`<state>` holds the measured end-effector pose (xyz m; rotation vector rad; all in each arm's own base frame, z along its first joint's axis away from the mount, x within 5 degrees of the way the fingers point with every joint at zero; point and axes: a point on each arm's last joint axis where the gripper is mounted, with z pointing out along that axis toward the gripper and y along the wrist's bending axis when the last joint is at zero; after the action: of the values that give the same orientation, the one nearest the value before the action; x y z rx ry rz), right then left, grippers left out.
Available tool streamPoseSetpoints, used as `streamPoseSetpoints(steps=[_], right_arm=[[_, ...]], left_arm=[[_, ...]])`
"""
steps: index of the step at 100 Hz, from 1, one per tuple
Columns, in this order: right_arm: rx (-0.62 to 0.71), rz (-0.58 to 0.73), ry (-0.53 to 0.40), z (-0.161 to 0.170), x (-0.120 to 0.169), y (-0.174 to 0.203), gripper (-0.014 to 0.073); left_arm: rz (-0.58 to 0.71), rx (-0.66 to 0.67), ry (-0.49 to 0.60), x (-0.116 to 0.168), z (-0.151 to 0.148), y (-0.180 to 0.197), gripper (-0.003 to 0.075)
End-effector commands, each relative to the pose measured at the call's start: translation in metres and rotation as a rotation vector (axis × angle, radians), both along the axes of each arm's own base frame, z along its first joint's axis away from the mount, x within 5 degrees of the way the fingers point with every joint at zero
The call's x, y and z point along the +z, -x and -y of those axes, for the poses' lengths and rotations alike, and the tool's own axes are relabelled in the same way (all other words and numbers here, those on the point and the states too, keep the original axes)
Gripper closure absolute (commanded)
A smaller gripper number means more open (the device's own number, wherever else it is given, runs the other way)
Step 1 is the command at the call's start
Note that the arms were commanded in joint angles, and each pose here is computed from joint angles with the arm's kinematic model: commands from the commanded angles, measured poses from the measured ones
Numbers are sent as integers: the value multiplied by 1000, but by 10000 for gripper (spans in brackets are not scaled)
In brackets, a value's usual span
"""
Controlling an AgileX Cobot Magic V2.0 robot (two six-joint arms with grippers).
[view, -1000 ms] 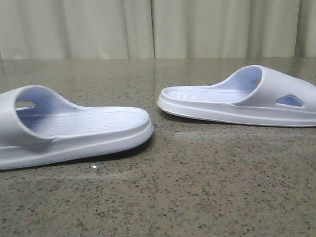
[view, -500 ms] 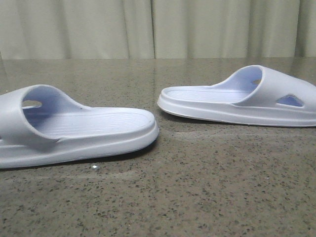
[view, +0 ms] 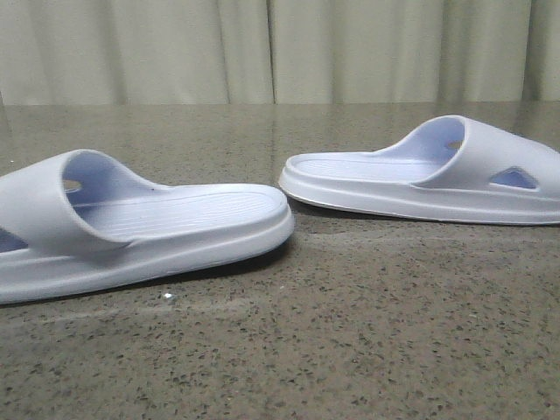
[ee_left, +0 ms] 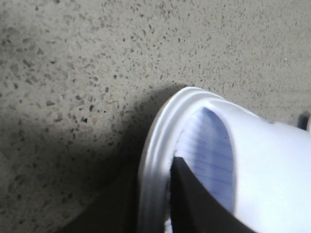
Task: Insert blue slippers together front up
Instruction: 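Close the left gripper on its slipper's strap and lift it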
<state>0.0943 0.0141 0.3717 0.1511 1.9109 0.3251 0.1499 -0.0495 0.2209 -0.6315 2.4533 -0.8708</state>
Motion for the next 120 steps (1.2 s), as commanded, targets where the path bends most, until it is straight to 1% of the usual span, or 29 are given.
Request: streamPoseSetpoints(steps=[1,14,28,38,47,64,74,83,93,111,120], right_arm=[[-12,103,-10,1,17,-2,149],[-12,103,-10,1,17,-2,149],[-11,99,-9,1,16,-2,149],[-10,95,-9,1,16,-2,148],[-10,95,-9,1,16,-2,149],[-10,94,-9,1,16,-2,148],[-10,94,-9,1,16,-2,149],[-10,94,-9,1,16,-2,148],[-9,89,-8,1,15,-2,148],[-8,76,-7,0,14,-3,148],[-9,31,-9,0,6,-11,148]], left_arm=[[13,-42,-13,2,2,-1,701],[38,-25,-12,3,2,-3,701],[132,-22,41,16,4,-5,692],[213,-6,89,34,6,-5,692],[281,-5,103,50,6,-3,692],[432,-35,128,92,7,4,694],[484,-70,157,114,10,10,694],[520,-89,162,128,11,12,694],[543,-88,163,135,11,13,694],[545,-83,151,135,10,11,694],[547,-83,144,135,10,11,694]])
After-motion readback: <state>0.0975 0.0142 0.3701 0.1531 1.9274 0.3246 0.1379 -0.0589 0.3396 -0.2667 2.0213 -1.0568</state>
